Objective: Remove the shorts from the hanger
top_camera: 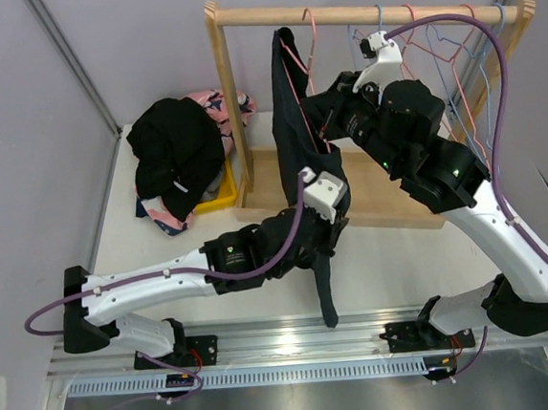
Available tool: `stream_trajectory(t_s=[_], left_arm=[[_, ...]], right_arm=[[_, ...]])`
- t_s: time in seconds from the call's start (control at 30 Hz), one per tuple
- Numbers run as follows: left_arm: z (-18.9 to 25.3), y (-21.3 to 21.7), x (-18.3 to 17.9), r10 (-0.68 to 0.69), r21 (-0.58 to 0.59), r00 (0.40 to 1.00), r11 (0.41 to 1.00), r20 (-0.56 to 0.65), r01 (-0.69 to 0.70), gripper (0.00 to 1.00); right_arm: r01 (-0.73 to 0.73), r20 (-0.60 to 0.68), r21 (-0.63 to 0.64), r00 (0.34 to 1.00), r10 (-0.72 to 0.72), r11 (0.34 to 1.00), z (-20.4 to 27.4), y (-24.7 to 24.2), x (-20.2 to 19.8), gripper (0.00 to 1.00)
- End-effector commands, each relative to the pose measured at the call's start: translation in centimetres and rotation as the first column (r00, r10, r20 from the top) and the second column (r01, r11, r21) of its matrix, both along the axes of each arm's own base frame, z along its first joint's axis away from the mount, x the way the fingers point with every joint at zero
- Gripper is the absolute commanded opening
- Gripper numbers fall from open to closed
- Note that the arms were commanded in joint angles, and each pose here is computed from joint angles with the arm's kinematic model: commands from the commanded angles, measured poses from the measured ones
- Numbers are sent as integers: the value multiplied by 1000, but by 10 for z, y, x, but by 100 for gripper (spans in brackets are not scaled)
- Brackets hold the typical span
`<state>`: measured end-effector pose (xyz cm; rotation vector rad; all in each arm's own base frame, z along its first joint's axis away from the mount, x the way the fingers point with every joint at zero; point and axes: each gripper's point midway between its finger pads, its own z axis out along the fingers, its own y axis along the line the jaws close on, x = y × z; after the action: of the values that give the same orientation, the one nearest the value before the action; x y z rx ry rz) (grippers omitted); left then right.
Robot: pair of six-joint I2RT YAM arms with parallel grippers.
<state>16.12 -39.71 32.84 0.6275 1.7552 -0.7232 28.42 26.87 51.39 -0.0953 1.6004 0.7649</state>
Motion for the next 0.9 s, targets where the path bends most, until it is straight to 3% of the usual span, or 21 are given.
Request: stream_trajectory(t_s=[0.0,0.03,0.27,0.37,0.57,0.73,0.87], left_arm=[[20,-2,11,70,-58,997,996,36,-68,16],[23,0,13,85,-68,996,994,37,-82,0],[31,15,-21,64,-86,996,995,54,-59,0],[14,16,-71,9,-65,999,998,45,-6,0],[-55,20,-134,-23,37,999,999,-39,24,0],[-83,22,-134,29,87,998,996,-47,-25,0],[-101,25,-98,87,123,996,989,-9,-85,0]], right_arm=[[0,80,136,997,-11,991,43,-13,-13,0],[5,79,135,997,-16,991,42,-14,-13,0],[32,91,125,995,-44,992,42,-22,-12,0],[46,101,117,993,-57,992,45,-25,-11,0],[57,97,108,993,-68,992,46,-29,-11,0],[49,81,125,995,-59,991,46,-35,-19,0],[40,66,142,997,-49,989,48,-42,-30,0]])
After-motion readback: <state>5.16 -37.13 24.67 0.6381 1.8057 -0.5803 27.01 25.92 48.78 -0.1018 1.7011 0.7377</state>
